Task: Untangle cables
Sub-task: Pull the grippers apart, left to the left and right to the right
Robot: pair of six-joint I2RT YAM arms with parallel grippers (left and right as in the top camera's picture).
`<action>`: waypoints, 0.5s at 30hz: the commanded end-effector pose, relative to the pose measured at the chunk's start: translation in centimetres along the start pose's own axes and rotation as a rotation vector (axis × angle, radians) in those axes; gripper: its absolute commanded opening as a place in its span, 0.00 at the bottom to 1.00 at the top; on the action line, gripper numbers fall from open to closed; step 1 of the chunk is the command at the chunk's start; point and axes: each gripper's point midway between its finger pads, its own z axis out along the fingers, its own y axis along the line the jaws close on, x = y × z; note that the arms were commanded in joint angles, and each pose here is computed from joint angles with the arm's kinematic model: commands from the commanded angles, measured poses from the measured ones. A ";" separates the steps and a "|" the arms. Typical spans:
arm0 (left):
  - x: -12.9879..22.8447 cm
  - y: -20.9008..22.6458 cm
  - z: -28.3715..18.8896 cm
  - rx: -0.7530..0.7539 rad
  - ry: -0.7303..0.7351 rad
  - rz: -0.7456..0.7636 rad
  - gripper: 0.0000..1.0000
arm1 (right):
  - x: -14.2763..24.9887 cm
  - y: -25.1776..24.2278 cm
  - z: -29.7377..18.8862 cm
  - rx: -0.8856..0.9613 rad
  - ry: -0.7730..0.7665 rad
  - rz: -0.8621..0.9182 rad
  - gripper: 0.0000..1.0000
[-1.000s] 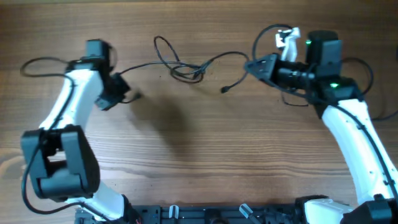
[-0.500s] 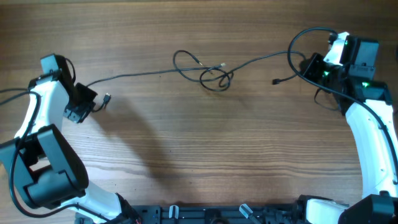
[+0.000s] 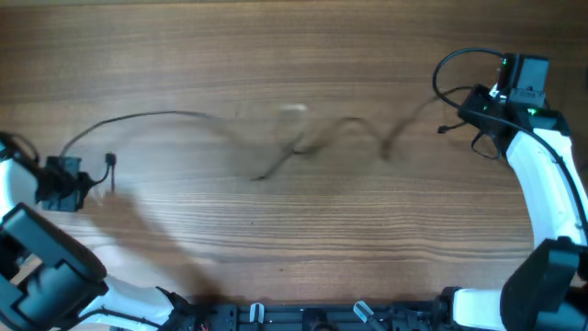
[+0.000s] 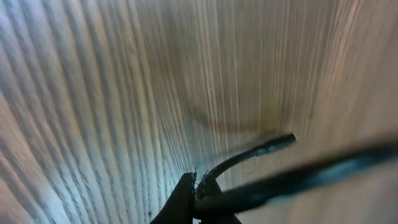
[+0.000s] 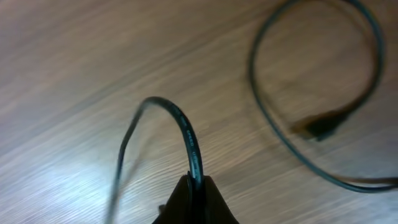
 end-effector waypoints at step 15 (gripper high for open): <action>4.1 -5.3 0.2 0.214 0.127 0.165 0.04 | 0.2 4.6 -1.2 -0.490 0.113 -0.014 0.04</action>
